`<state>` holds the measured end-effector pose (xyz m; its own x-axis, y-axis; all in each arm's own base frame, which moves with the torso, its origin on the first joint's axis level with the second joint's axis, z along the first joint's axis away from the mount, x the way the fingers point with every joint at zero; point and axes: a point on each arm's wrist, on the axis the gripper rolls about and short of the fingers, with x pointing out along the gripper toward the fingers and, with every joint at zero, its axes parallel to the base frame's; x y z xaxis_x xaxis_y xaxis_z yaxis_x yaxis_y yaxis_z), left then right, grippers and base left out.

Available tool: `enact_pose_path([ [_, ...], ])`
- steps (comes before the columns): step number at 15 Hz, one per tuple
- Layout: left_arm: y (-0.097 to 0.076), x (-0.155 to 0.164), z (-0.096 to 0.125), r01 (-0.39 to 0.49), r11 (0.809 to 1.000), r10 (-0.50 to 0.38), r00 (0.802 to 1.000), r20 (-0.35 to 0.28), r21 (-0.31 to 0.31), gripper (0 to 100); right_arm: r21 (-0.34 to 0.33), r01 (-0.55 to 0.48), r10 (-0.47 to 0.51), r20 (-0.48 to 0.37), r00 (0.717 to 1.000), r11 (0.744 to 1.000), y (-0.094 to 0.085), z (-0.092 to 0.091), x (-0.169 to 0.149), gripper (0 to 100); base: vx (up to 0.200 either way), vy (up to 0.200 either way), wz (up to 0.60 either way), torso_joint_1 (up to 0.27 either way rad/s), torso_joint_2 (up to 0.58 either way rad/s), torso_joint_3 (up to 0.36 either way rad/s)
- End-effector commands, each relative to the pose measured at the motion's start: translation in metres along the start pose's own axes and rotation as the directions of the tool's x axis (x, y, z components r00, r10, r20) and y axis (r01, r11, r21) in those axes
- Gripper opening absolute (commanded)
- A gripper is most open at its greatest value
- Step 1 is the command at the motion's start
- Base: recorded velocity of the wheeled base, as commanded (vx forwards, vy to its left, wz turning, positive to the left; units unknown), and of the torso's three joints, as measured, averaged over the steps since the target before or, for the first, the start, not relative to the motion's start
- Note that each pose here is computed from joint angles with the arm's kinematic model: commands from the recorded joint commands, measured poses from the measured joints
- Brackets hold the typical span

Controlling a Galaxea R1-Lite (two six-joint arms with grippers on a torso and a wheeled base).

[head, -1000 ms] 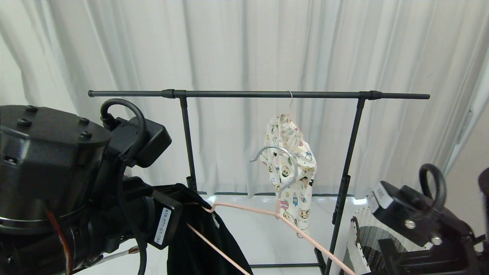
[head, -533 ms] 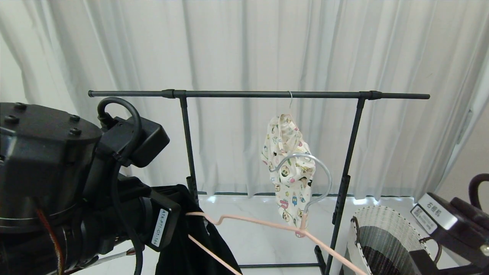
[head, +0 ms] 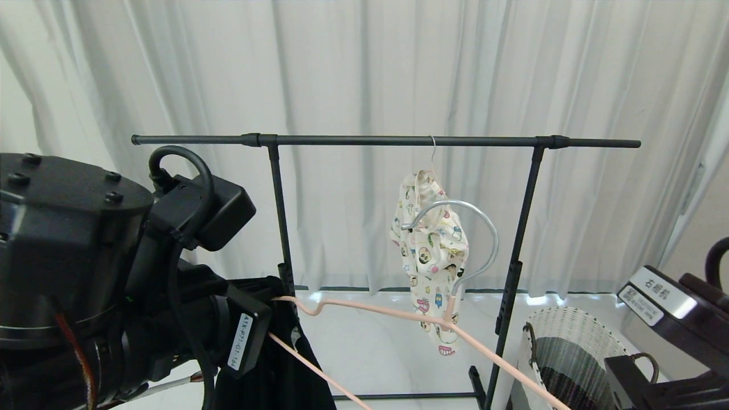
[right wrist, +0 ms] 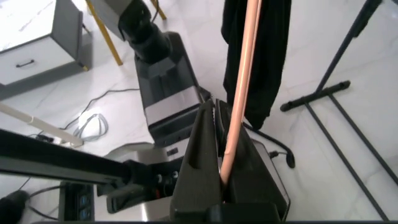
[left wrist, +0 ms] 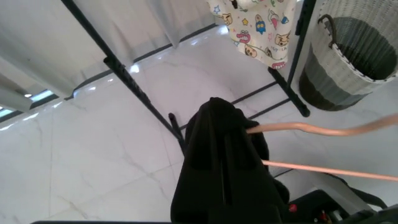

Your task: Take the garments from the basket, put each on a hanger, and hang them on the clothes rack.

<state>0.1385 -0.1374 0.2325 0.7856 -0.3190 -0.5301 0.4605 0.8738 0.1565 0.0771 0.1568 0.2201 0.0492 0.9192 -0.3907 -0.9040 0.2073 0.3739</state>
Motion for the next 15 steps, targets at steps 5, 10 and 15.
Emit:
enact_pose_path([
  [5, -0.007, -0.012, 0.014, 0.095, 0.996, -0.094, 0.994, 0.063, -0.001, 0, -0.013, -0.038, 0.038, -0.040, 0.998, 0.999, -0.012, 0.019, 0.040, 0, 0.000, 0.000, 0.00, 0.000, 0.00, 0.000],
  [10, -0.010, -0.014, 0.027, 0.147, 0.989, -0.142, 0.978, 0.151, -0.020, 0, -0.025, -0.041, 0.041, -0.005, 0.999, 0.999, -0.022, 0.033, 0.068, 0, 0.000, 0.000, 0.00, 0.000, 0.00, 0.000],
  [15, -0.019, -0.017, 0.040, 0.182, 0.983, -0.174, 0.961, 0.216, -0.020, 0, -0.015, -0.036, 0.036, -0.025, 0.999, 0.999, -0.030, 0.031, 0.088, 0, 0.000, 0.000, 0.00, 0.000, 0.00, 0.000],
])
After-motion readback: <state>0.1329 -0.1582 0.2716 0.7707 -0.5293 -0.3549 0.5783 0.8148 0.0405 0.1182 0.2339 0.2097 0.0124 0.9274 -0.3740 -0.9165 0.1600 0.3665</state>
